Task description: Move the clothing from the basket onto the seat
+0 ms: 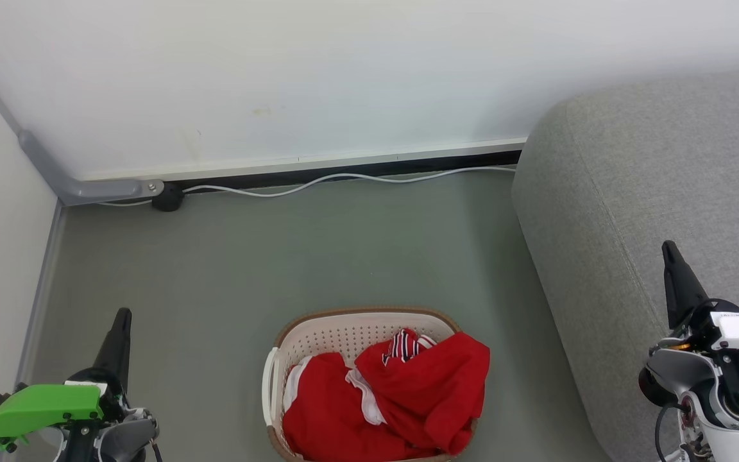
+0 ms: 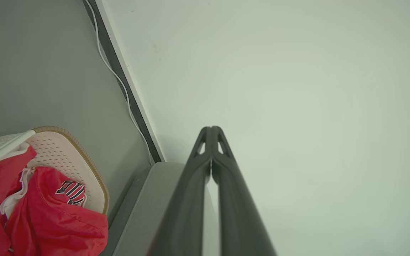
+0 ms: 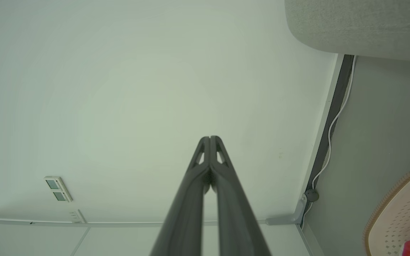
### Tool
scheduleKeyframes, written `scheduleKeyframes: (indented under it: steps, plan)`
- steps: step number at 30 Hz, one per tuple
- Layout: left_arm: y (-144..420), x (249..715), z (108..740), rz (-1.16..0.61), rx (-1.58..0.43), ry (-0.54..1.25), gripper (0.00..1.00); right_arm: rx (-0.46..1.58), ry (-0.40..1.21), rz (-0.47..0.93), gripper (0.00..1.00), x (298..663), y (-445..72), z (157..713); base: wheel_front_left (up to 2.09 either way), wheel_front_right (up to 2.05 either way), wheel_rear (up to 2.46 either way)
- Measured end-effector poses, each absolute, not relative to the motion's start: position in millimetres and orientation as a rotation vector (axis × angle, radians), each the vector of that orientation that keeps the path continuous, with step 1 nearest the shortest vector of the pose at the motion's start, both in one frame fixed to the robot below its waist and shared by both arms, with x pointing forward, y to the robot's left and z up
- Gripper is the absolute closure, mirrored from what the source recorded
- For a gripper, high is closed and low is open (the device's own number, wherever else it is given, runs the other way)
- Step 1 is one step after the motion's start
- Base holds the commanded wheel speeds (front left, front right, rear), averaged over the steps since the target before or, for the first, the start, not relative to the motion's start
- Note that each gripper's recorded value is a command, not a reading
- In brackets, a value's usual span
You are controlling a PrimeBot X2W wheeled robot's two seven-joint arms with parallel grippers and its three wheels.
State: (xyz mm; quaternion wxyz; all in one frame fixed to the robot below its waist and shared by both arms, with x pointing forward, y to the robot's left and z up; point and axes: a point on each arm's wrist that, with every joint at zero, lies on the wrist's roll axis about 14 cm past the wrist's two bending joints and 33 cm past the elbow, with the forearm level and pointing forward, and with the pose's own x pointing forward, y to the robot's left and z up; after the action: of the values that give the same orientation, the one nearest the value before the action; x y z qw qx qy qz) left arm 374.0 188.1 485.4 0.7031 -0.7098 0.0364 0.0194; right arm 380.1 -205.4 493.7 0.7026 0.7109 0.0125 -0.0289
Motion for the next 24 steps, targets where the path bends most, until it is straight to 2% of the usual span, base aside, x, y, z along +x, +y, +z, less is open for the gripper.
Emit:
scheduleKeyframes:
  steps: [24]
  plan:
    - [188.1,374.0,485.5,0.043,-1.579,0.081,1.0,1.582,0.028,-0.064,1.0,380.1,-205.4,493.8,0.0,0.0,0.0]
